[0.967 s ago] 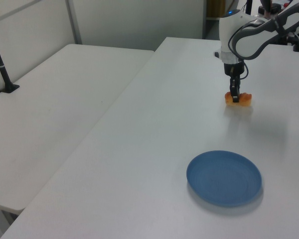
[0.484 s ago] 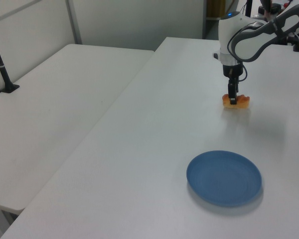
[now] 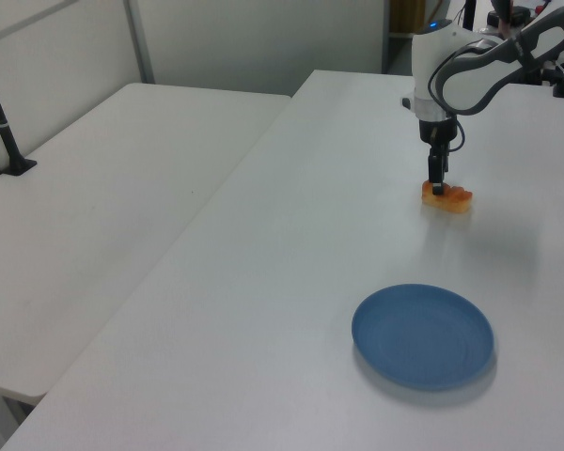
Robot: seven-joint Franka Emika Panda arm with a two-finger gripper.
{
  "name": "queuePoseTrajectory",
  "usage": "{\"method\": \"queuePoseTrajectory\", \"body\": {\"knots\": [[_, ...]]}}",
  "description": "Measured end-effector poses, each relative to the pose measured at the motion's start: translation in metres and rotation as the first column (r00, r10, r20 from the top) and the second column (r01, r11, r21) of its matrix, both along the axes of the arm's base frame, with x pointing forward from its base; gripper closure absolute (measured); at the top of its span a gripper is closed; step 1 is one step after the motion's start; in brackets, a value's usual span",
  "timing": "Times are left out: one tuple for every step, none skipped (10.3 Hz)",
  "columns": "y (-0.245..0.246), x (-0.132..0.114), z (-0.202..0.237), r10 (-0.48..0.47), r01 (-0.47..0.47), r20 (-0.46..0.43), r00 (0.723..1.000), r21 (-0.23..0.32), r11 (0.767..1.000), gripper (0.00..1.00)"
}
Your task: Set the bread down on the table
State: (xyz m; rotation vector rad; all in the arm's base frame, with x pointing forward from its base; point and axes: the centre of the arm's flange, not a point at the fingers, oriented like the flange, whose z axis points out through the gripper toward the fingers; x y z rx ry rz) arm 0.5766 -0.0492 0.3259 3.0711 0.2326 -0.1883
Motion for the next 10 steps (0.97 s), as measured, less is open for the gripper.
{"method": "queuePoseTrajectory", "body": {"knots": [[0.0, 0.004, 0.008, -0.018, 0.018, 0.018, 1.0, -0.003, 1.0, 0.0], [-0.001, 0.008, 0.018, -0.036, 0.036, 0.036, 0.999, -0.004, 0.999, 0.0], [-0.001, 0.013, 0.034, -0.054, 0.054, 0.034, 0.998, -0.005, 0.999, 0.0], [-0.001, 0.021, 0.062, -0.085, 0.085, 0.042, 0.996, -0.007, 0.996, 0.0], [-0.001, 0.026, 0.103, -0.127, 0.127, 0.054, 0.99, -0.006, 0.992, 0.0], [0.008, 0.025, 0.151, -0.166, 0.166, 0.056, 0.985, -0.001, 0.986, 0.0], [0.021, 0.02, 0.188, -0.189, 0.189, 0.06, 0.98, 0.006, 0.982, 0.0], [0.027, 0.013, 0.214, -0.202, 0.202, 0.073, 0.977, 0.015, 0.979, 0.0], [0.023, 0.008, 0.228, -0.241, 0.24, 0.095, 0.966, 0.022, 0.971, 0.0], [0.013, 0.005, 0.235, -0.271, 0.27, 0.107, 0.957, 0.025, 0.963, 0.0]]}}
